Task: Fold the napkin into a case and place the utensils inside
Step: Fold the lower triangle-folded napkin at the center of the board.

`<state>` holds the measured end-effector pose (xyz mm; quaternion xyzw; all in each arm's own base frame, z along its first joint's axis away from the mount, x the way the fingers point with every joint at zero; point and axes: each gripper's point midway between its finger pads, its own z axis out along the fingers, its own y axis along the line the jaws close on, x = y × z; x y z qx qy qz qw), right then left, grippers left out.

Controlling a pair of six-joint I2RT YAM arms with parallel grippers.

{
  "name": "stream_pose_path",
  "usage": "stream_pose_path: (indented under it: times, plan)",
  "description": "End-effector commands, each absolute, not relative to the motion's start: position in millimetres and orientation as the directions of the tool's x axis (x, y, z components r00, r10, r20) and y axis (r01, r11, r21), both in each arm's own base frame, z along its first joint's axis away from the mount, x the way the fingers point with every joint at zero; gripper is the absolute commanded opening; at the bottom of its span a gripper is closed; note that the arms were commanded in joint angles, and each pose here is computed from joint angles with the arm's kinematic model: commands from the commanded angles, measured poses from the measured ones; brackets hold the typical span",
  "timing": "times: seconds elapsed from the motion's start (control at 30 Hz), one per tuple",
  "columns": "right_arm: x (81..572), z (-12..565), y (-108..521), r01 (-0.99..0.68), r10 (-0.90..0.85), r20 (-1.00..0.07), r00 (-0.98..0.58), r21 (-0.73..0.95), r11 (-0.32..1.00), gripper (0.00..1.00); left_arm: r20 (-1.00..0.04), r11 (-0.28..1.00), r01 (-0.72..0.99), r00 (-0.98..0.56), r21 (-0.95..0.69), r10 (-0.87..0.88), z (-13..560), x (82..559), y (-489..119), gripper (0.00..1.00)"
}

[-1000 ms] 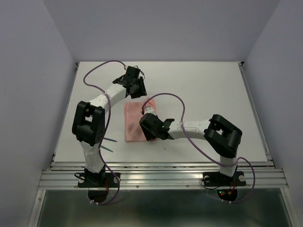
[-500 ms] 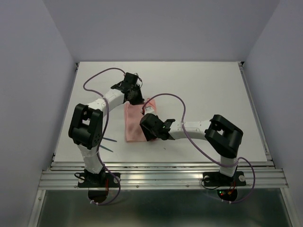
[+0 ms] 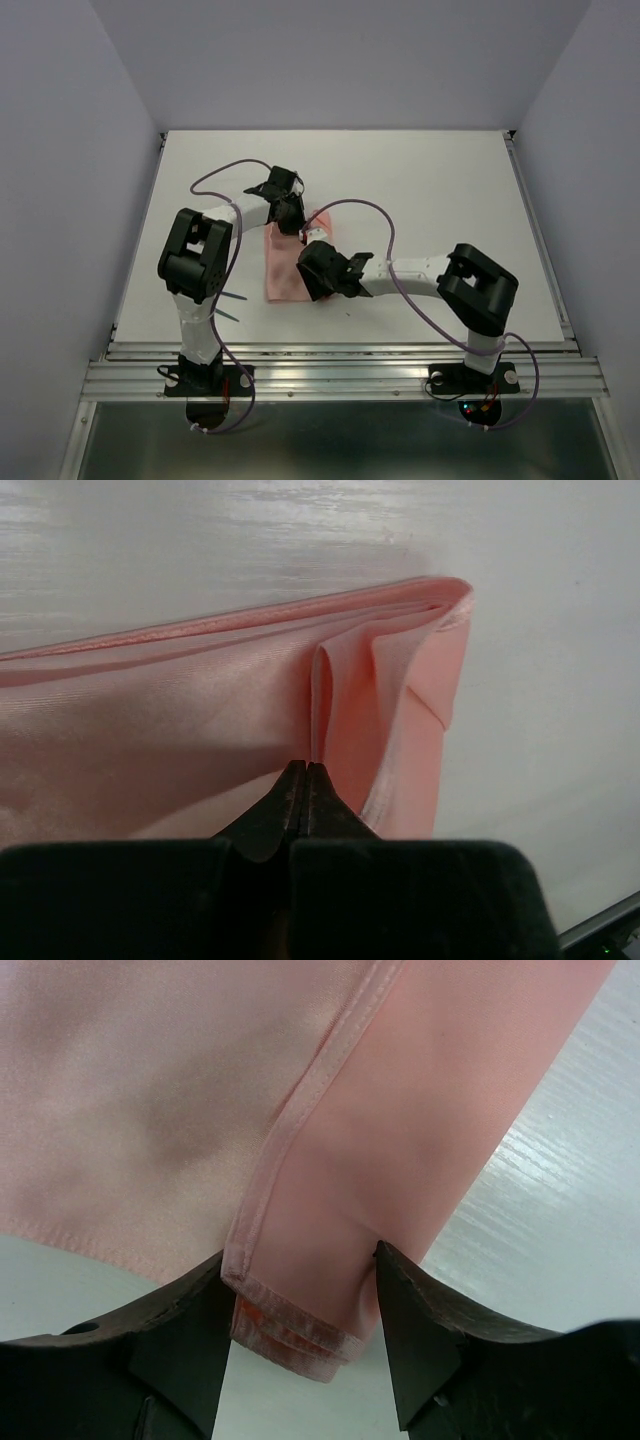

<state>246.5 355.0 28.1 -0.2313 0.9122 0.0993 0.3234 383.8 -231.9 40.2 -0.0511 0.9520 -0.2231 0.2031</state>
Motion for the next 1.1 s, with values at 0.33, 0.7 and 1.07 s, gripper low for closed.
stream_pose_path:
  times: [0.33, 0.7, 1.07]
  plan:
    - [246.0, 118.1, 355.4, -0.501, -0.257, -0.756, -0.603, 0.108, 0.859, 0.8, -0.328, 0.916, -0.032, -0.928, -0.4, -0.176, 6.7, 379.3, -226.4, 0.0]
    - [269.3, 120.7, 333.2, -0.362, -0.045, -0.729, -0.683, 0.284, 0.888, 0.2, -0.33, 0.914, -0.028, -0.928, -0.404, -0.174, 9.3, 380.8, -227.8, 0.0]
    - [246.3, 74.1, 354.4, -0.449, -0.145, -0.615, -0.775, 0.374, 0.811, 0.04, -0.328, 0.912, -0.022, -0.929, -0.41, -0.17, 10.5, 383.0, -230.8, 0.0]
